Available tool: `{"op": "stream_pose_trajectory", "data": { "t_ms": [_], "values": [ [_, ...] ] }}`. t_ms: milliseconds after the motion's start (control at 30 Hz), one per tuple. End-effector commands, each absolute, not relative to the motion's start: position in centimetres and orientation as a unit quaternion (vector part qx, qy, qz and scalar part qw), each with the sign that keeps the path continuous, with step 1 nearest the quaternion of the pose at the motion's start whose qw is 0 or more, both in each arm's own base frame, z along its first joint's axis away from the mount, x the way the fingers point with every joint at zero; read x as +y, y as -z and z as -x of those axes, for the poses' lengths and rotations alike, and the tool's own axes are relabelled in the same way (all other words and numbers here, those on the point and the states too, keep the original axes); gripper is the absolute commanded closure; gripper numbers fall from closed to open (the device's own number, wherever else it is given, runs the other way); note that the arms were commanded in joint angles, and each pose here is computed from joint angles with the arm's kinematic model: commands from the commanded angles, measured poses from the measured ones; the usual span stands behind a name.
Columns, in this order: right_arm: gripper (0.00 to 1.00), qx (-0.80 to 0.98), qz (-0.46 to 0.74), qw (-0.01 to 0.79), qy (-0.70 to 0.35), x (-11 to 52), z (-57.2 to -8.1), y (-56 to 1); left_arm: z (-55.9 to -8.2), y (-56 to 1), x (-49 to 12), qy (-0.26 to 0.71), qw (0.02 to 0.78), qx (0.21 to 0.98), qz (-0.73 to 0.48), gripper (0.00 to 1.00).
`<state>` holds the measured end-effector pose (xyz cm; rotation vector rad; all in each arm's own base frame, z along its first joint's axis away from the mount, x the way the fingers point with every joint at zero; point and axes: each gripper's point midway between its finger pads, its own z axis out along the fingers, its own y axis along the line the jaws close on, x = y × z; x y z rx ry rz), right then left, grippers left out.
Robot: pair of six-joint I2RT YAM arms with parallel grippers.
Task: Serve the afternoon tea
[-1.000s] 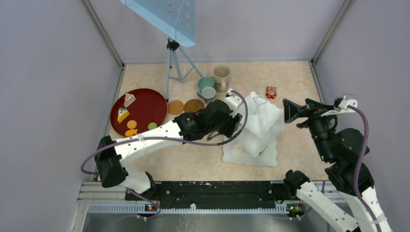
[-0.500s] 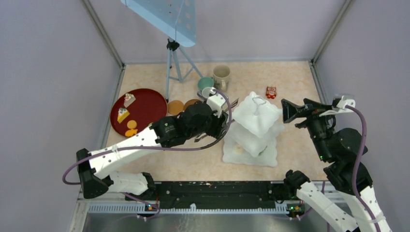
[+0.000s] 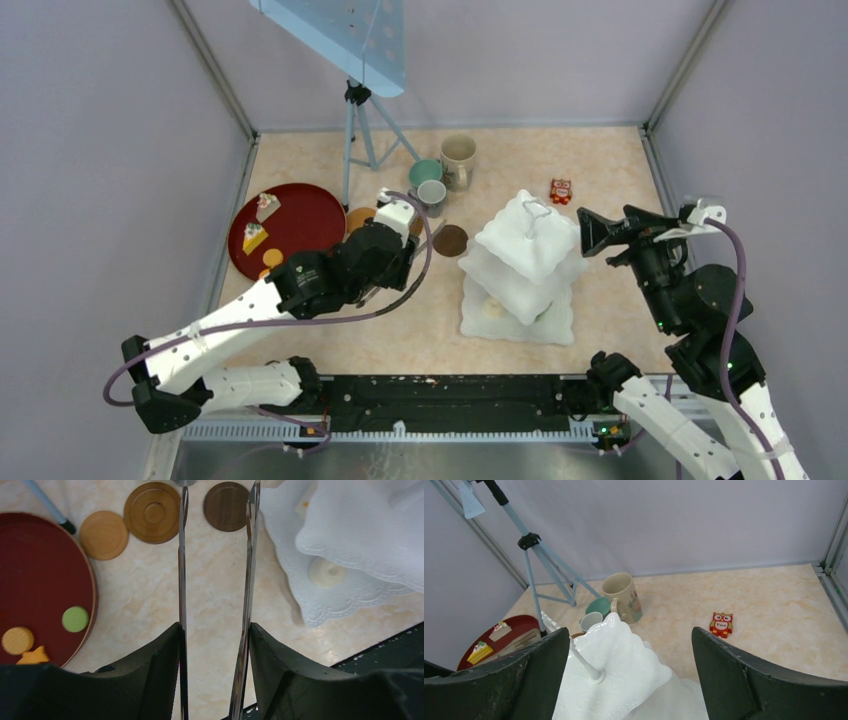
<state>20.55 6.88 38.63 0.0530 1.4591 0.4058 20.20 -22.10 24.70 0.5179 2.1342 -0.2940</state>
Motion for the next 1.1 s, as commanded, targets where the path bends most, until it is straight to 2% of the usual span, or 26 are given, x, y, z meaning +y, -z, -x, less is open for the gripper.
{"op": "stream_pose_trajectory", "data": {
  "t_ms": [0,200,433,667,867,967,1067],
  "values": [
    [0.1,0.641,-0.01,0.743,-0.193,7.0,-20.0,-39.9,-21.5,-27.0,-17.2,0.055,0.48,0.866,-0.132,0.44],
    [0.1,0.643,-0.002,0.743,-0.188,7.0,-19.9,-39.5,-25.5,-27.9,-9.4,-0.018,0.48,0.877,-0.021,0.48],
    [0.1,0.656,0.016,0.722,-0.218,8.8,-20.3,-37.8,-29.1,-27.1,-0.6,-0.134,0.458,0.875,0.084,0.47],
    [0.1,0.662,0.04,0.715,-0.219,9.8,-20.2,-36.8,-30.7,-23.2,8.2,-0.161,0.395,0.881,0.203,0.47],
    [0.1,0.663,0.062,0.717,-0.205,10.0,-19.9,-36.4,-31.2,-20.9,12.0,-0.161,0.352,0.891,0.239,0.46],
    [0.1,0.662,0.065,0.721,-0.194,9.7,-19.8,-36.4,-31.1,-19.2,12.7,-0.163,0.312,0.905,0.241,0.47],
    [0.09,0.661,0.073,0.723,-0.188,9.6,-19.5,-36.2,-31.7,-18.2,12.7,-0.158,0.303,0.911,0.231,0.46]
  ]
}}
